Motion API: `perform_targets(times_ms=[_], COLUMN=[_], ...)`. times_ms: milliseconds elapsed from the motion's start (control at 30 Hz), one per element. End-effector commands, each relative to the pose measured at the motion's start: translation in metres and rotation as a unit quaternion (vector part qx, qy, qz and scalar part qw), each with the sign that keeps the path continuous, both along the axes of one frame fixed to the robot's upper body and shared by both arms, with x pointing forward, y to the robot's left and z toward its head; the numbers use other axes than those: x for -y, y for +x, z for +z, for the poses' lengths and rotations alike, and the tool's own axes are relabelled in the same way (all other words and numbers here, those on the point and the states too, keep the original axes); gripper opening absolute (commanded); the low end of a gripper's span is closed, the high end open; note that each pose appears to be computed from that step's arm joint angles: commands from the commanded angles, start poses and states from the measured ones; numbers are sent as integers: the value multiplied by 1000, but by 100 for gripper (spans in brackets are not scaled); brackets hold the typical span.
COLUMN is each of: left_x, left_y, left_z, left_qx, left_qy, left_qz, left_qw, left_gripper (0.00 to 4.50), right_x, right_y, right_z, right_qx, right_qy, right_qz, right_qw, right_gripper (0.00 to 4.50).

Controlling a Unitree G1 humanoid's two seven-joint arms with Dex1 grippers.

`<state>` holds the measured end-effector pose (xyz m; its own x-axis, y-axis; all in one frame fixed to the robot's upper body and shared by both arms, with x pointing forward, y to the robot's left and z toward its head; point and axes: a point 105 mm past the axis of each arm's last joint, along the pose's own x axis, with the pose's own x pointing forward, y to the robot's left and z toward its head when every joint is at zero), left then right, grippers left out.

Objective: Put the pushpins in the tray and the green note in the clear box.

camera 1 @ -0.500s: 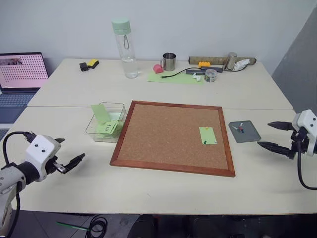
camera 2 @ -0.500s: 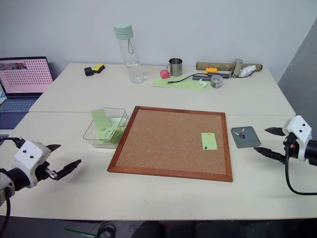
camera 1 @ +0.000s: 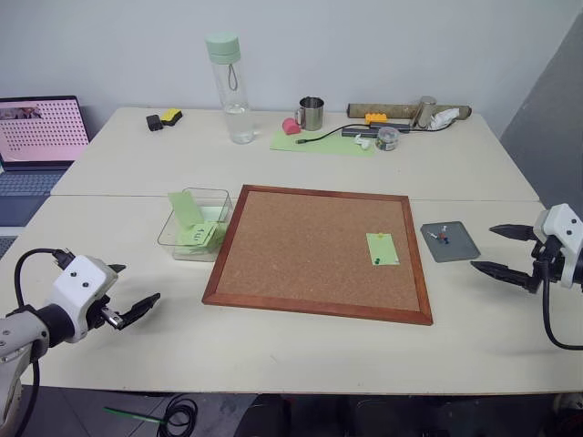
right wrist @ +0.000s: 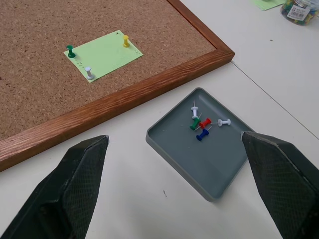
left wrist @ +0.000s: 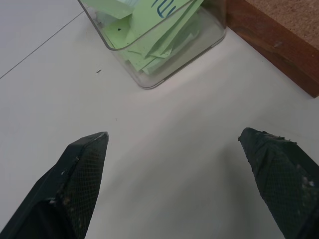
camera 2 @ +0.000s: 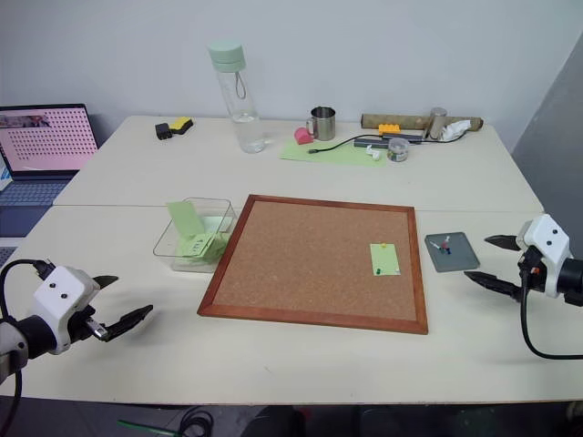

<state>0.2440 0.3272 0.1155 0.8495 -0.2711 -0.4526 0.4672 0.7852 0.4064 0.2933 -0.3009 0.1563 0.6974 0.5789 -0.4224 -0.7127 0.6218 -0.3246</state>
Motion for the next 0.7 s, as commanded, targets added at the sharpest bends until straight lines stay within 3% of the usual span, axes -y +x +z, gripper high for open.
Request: perform_targets(times_ms=[33, 567, 700], left_x=[-2, 18, 45], left_y=[3, 17, 21], left_z=[14, 29, 40], left_qx=[23, 71, 72], left_qy=[15, -3, -22], left_qz=[7, -26, -81], left_qw=[1000, 997, 994], left_gripper=[448, 448, 384], right_x=[0, -8, -13], right_y=[1, 2, 1], right_z=[11, 14, 16], right_qx=[22, 25, 25], right_qy=[-4, 3, 8], right_qz=[0, 13, 22], right_qw=[1000, 1000, 999], right_gripper=[447, 447, 450])
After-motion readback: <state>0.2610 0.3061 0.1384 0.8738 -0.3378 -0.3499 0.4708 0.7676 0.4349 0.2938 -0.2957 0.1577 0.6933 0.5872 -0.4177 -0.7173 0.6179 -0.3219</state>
